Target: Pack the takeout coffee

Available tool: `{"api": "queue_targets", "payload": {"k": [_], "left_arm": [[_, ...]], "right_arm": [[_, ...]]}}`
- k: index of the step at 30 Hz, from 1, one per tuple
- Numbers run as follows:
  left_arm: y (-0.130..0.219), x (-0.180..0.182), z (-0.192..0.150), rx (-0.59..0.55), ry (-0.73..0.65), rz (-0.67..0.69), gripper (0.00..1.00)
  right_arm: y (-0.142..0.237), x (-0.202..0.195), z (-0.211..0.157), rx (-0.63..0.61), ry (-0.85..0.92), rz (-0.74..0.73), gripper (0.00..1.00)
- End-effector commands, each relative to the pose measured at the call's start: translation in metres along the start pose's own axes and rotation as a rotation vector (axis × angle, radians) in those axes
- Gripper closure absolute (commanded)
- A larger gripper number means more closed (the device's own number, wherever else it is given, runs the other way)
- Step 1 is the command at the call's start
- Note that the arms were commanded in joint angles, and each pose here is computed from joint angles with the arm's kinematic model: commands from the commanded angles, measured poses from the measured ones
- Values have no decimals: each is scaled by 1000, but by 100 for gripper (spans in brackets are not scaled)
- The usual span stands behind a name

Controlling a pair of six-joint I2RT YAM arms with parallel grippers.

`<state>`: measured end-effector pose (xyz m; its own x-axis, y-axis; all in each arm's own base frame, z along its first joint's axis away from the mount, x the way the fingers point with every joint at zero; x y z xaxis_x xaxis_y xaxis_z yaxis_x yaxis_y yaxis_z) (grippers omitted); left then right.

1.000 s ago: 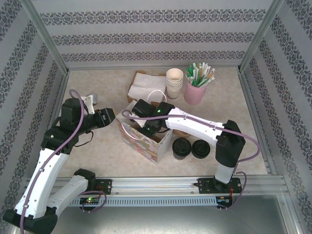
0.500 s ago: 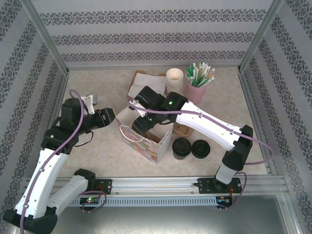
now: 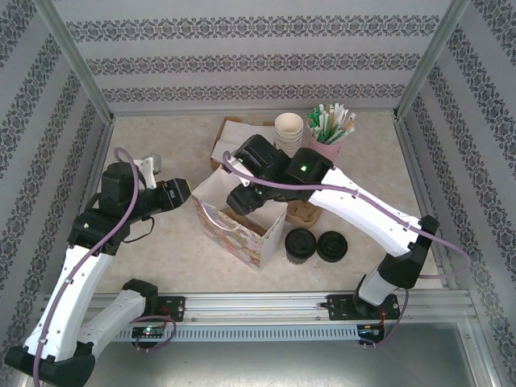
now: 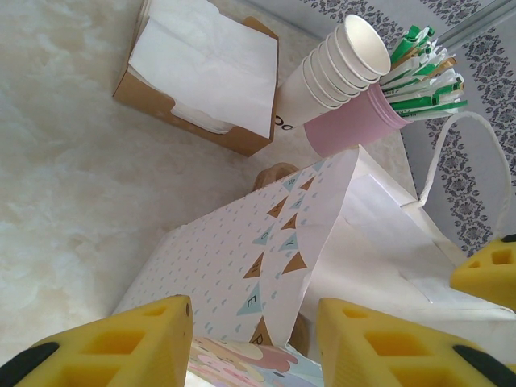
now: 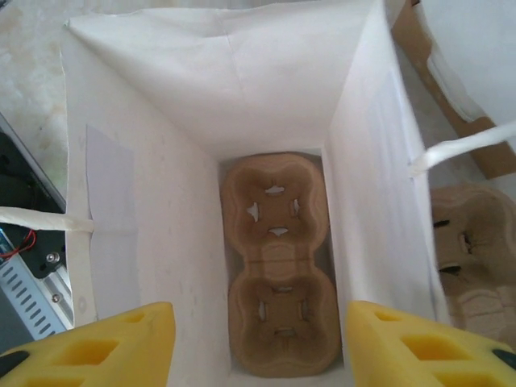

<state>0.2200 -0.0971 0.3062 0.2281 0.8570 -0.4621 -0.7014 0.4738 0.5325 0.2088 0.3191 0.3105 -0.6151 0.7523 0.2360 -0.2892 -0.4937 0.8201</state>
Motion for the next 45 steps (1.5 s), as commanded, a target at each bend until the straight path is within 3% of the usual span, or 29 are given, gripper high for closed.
{"api": "queue_targets", "payload": {"k": [1, 8, 15, 20, 28, 33, 45], "left_arm": [[3, -6, 2, 0, -12, -22, 55], [7, -7, 7, -20, -27, -14, 55], [6, -2, 6, -33, -28, 12, 54], [6, 0, 7, -42, -34, 22, 51], [8, 2, 2, -43, -31, 33, 48], [9, 4, -2, -39, -26, 38, 48], [10, 8, -8, -30, -10, 51, 47]], "right_arm": [[43, -7, 8, -122, -6, -47, 44], [102, -44, -7, -279, -40, -199, 43], [124, -81, -70, -208, -218, -269, 41], [108, -100, -122, -115, -322, -314, 35], [42, -107, -174, 21, -414, -272, 26], [14, -105, -182, 33, -420, -230, 25], [-15, -103, -186, 61, -435, -288, 19]]}}
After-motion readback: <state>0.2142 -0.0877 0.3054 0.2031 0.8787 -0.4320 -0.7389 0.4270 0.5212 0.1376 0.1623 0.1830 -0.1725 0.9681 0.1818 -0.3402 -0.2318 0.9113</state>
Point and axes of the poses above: each hand's point on the last joint's axis, 136 mm out from that joint toward the fingers, its own y axis back along the fingers, its own x axis along the line the jaws close on, z = x × y, the point moved 3 cm from there along y, back along the fingers, and after that the axes turned 11 degrees about -y, right-handed, at the moved point
